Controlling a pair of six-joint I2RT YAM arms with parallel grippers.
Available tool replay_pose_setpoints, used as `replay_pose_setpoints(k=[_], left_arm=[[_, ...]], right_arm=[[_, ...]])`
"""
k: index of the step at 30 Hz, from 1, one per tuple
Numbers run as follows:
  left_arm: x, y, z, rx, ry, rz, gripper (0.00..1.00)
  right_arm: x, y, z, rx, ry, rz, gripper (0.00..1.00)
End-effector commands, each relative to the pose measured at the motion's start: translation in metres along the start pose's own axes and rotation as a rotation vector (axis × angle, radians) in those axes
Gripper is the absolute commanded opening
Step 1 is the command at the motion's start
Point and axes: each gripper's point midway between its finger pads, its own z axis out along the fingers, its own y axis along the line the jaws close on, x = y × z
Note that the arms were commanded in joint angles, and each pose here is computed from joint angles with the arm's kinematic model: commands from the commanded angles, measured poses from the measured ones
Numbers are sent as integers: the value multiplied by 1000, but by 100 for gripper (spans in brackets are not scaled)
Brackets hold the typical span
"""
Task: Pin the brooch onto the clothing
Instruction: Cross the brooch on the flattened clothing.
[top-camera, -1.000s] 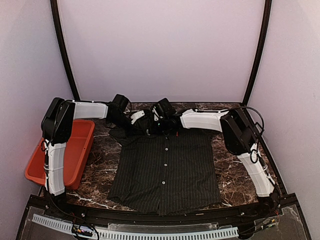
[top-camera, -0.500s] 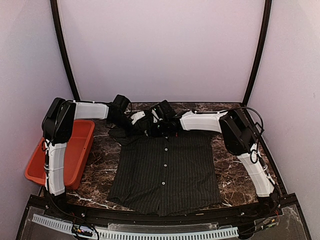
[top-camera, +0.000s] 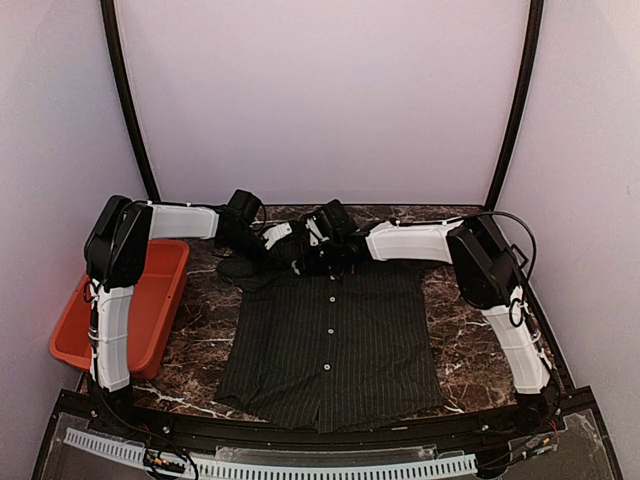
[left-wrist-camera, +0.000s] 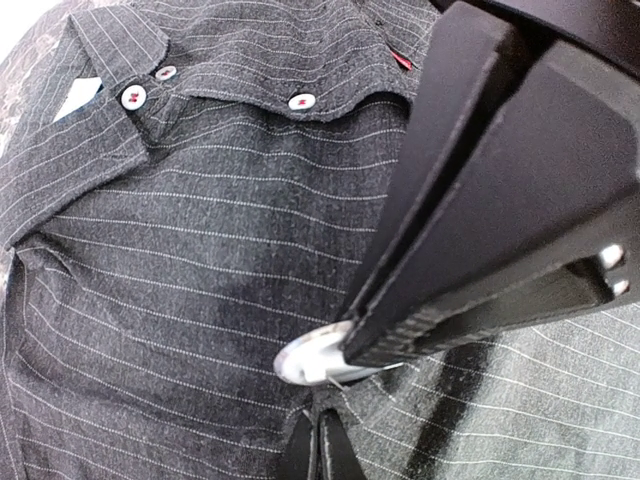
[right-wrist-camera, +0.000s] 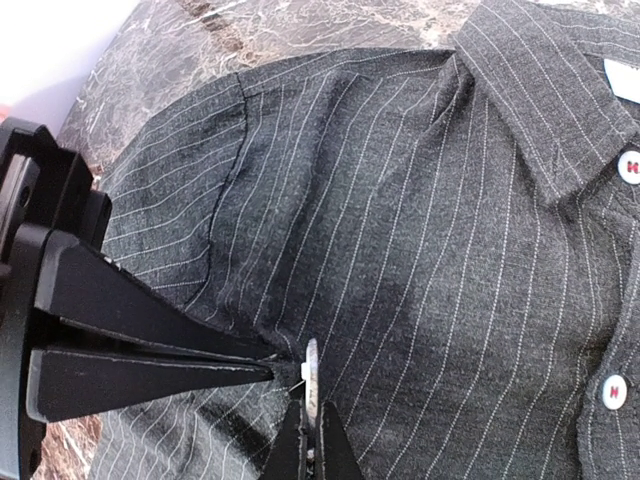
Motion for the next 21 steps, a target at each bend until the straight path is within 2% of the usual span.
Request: replay_pose_setpoints(k=[1, 10, 21], left_arm=[[-5, 9, -3, -38, -5, 6, 1], [-7, 8, -3, -35, -13, 6, 1], [-14, 0, -10, -13, -49, 29, 1]], right_arm=[[-3, 32, -19, -87, -3, -39, 0], [4, 33, -15, -94, 26, -47, 0], [20, 36, -7, -129, 124, -14, 0]])
